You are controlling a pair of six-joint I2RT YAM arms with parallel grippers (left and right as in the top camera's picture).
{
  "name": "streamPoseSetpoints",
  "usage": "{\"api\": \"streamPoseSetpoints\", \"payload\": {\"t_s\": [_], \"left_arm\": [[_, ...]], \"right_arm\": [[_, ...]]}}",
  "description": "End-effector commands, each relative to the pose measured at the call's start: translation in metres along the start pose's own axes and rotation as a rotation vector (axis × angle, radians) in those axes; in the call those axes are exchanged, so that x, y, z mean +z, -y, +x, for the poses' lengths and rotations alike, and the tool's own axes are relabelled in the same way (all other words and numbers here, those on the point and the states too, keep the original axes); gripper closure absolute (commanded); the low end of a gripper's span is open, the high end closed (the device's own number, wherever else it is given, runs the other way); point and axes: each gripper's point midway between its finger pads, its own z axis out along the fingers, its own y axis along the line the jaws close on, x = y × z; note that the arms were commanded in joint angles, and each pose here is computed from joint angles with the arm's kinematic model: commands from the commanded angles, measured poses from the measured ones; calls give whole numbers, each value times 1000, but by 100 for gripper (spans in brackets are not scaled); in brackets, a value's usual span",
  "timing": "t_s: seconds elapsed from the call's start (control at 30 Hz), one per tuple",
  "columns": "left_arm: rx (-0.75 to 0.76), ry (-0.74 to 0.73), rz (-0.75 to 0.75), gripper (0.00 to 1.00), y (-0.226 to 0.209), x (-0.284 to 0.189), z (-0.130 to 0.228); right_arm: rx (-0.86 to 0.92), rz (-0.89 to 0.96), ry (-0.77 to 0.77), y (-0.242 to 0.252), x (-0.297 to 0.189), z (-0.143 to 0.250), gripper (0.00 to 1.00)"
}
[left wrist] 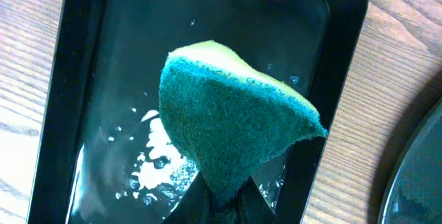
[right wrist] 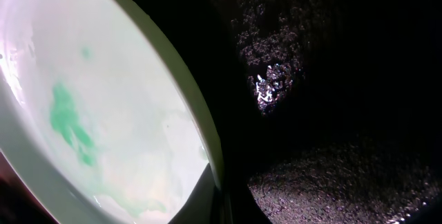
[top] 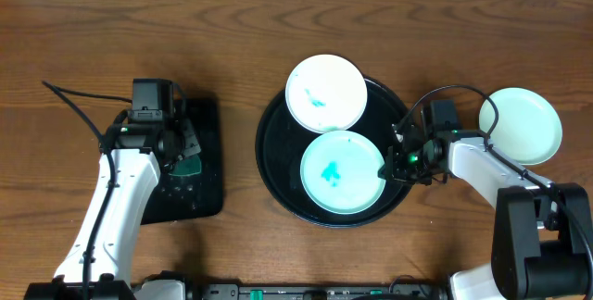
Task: Clean dirty plates on tray and stack at the side
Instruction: 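Carry the sponge with the left gripper onto the lower stained plate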
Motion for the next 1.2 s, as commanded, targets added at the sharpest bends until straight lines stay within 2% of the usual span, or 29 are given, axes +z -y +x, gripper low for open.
{"api": "streamPoseSetpoints", "payload": {"t_s": [0.0,0.33,0.6,0.9,1.17], "left_arm": [[-13,6,-4,93,-1,-4,-1],[-63,-96,-60,93,-13,-5,25],[-61,-122,51,93,17,-18,24],[139,-153,254,93,113,-47,40],[285,-318,346,93,189,-17,101]], "right_arm": [[1,28,-35,8,10,8,99],[-2,28,-30,7,10,7,99],[-4,27,-26,7,10,6,99],[-5,26,-24,7,10,6,99],[-6,26,-21,7,10,5,99]]}}
